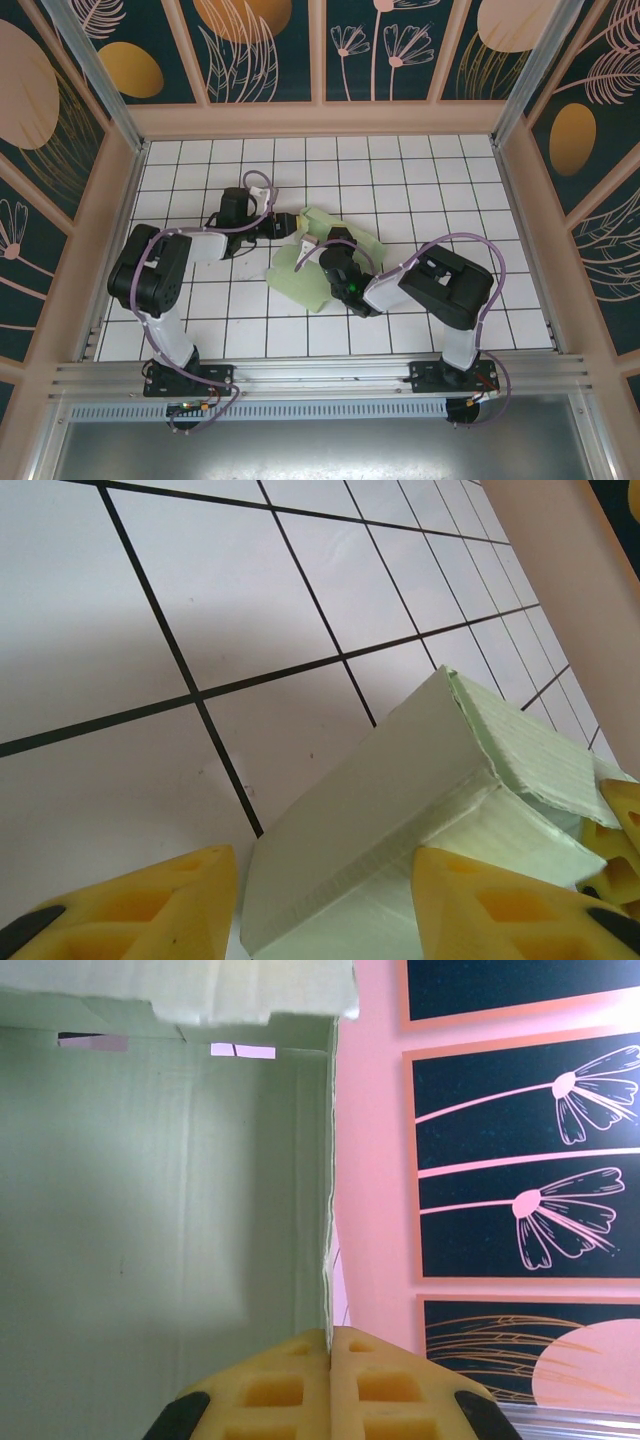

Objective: Fold the paper box

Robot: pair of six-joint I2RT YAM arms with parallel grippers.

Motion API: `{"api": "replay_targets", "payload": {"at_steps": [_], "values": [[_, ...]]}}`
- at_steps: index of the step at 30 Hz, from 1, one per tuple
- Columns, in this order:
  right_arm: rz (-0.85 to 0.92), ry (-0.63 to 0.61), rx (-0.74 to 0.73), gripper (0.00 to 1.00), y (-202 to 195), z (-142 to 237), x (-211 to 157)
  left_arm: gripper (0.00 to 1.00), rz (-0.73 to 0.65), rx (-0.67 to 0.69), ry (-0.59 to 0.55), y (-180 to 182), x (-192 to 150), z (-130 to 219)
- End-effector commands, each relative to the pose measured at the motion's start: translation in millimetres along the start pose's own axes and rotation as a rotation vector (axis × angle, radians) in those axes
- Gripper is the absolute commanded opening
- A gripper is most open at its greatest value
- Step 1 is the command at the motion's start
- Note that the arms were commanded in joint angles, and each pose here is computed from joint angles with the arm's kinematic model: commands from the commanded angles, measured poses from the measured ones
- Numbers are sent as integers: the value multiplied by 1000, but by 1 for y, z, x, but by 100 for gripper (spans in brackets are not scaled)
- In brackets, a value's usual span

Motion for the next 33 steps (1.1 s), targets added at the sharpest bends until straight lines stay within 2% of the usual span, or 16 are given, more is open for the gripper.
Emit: {"api": "replay_targets", "payload": {"at_steps": [1, 14, 23, 33], "values": [[-60, -43, 0, 0, -16, 3, 9, 49, -10, 3, 24, 0, 1, -9], [-144, -70, 70, 0, -24, 3, 21, 48, -10, 4, 39, 0, 0, -14], [-112, -69, 77, 0, -18, 2, 22, 45, -12, -19, 33, -5, -2, -17], [-145, -76, 148, 0, -9, 2, 23, 43, -71, -84, -62, -17, 1, -8]]}}
Point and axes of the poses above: each hand's point on the last joint's axis, 136 mm out from that joint toward the fingers, its own z axis back along the fingers, its own y axis along the line the jaws close on, x = y × z, the point moved 7 cm from there along z, back along the fingers, and after that the axes turned 5 degrees about z, right-handed, at the moved point
